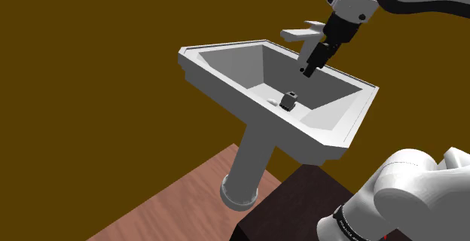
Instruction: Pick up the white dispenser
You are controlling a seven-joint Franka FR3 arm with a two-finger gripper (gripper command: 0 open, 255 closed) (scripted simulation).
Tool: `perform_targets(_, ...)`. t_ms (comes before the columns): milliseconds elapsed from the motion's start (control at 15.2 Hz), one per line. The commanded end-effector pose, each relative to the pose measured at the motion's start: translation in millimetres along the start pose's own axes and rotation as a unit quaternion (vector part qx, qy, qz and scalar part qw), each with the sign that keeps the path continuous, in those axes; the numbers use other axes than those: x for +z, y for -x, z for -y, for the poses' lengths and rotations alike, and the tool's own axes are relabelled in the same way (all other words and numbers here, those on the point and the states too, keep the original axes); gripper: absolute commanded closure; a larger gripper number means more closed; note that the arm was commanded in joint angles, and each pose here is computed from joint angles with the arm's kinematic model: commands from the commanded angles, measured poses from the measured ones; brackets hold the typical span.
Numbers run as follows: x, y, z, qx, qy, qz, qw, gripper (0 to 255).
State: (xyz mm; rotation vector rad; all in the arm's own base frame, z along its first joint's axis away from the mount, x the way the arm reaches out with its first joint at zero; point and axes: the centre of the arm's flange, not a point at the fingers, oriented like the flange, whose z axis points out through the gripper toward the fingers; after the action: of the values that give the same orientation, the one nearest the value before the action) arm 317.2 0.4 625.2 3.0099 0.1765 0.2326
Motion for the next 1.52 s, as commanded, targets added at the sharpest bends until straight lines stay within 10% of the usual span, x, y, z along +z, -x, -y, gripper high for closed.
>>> perform_targets(0, 0.0, 0.0, 0.0, 0.000, 0.000, 0.000, 1.0000, 0)
perform_targets(1452, 200.4, -47.2, -169.6, -0.055, 0.022, 0.040, 0.9975, 0)
